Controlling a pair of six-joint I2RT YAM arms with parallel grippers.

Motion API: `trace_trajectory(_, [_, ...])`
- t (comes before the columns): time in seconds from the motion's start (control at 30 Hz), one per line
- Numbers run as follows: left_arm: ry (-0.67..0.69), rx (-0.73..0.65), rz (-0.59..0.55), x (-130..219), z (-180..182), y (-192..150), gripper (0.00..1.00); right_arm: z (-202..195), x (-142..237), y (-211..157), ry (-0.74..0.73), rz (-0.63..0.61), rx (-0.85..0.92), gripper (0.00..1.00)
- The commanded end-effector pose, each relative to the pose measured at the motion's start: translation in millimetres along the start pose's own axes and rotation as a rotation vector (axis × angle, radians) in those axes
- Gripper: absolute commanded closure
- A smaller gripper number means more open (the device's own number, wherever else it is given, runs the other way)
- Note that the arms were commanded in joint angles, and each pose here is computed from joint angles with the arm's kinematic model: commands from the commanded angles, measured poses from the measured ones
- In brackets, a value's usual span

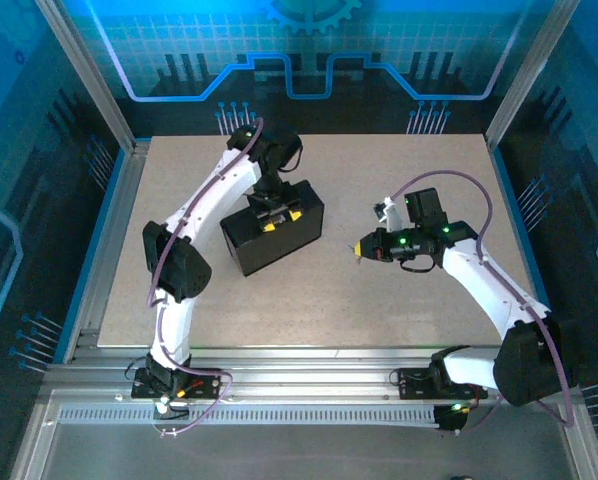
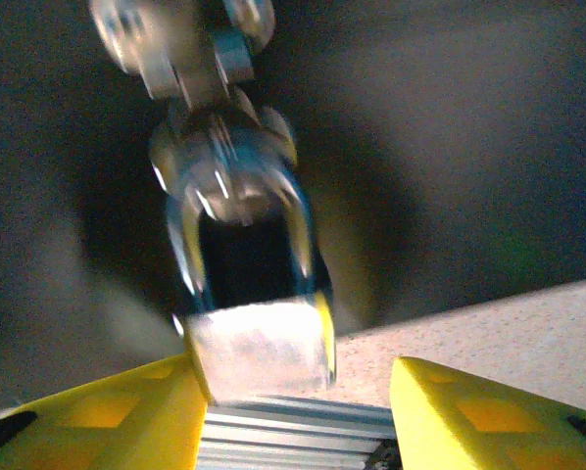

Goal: Unlock the padlock with the key

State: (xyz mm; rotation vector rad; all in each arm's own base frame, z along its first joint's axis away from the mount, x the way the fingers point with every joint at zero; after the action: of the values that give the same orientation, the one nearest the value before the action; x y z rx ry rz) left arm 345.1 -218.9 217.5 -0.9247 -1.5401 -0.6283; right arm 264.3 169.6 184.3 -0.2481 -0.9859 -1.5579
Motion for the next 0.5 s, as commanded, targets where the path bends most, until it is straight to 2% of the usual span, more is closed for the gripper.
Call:
trace_trajectory(0.0, [-0.068,-0.036,0.006,10,-14,1,0.45,18,4,7,0.023,-0.006,0.049,1.00])
trace_trajectory(0.1, [-0.130,-0.107,-0.002,20,-24,-1,0.41,27,0,10,0.032,0.001,0.062,1.00])
trace_trajectory(0.23, [-0.155,-0.213,-0.041,33,-24,-1,0.40,37,-3,13,0.032,0.015,0.082,1.00])
trace_trajectory(0.33, [-0.166,-0.290,-0.103,46,-21,3,0.40,42,-5,15,0.034,0.022,0.090,1.00])
trace_trajectory(0.47, [-0.125,-0.327,-0.239,59,-7,30,0.40,42,-5,16,0.024,0.020,0.086,1.00])
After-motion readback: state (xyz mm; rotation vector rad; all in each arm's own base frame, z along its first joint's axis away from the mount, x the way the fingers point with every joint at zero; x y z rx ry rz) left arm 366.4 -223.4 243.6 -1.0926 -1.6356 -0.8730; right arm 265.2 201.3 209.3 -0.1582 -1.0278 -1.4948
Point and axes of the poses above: each hand's point on the last joint's axis, 136 mm out from that joint toward the fingers, its own x axis back along the fingers, its own z axis along the line the jaws close on, y = z × x, the point moved 2 cm from there along x, back along the fingers, and after that the axes turned 7 degrees about x, right-handed, at the moved point
